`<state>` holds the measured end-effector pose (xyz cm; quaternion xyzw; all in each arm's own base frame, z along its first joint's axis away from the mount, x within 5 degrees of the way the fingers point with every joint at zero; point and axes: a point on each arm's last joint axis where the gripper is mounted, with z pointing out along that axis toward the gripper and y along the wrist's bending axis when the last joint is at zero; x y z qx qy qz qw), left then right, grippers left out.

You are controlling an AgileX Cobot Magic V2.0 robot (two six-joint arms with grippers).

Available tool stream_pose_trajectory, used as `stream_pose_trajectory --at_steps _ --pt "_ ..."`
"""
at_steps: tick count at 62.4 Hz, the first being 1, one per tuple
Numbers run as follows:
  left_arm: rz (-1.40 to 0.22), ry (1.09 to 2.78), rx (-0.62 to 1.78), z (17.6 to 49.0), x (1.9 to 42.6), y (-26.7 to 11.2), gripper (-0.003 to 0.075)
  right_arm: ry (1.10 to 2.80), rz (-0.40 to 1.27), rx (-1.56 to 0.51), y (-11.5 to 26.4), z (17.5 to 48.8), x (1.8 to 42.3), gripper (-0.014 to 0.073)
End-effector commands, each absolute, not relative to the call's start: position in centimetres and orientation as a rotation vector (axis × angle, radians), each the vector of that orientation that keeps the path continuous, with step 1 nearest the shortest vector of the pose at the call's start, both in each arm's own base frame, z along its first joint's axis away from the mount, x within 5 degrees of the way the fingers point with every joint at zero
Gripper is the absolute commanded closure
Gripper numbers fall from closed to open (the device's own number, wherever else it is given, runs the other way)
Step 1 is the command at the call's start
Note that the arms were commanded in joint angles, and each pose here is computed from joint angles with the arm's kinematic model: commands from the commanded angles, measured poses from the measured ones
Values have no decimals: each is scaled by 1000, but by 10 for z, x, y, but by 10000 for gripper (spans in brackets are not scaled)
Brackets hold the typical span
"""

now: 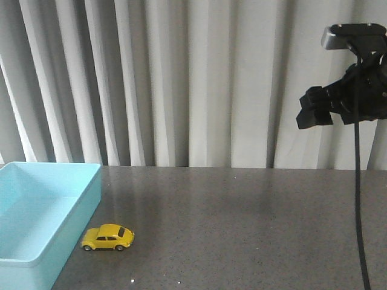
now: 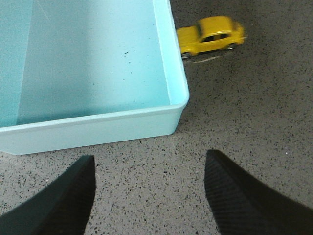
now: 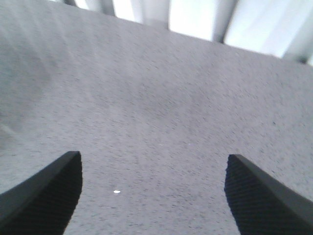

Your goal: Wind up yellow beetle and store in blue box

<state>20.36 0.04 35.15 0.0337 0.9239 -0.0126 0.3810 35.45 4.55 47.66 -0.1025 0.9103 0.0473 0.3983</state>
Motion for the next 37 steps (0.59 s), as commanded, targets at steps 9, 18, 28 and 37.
stream_pose_trajectory --at_steps 9,18,28,37 --pt "-27 2264 74 367 206 1 248 2259 137 -250 48 491 297 17" --pt "-27 2264 74 367 206 1 248 2228 110 -194 41 457 274 17" --pt "-31 2263 72 367 206 1 248 2200 135 -149 37 411 241 17" --pt "-28 2262 83 367 206 1 248 2173 135 -131 32 377 208 17"
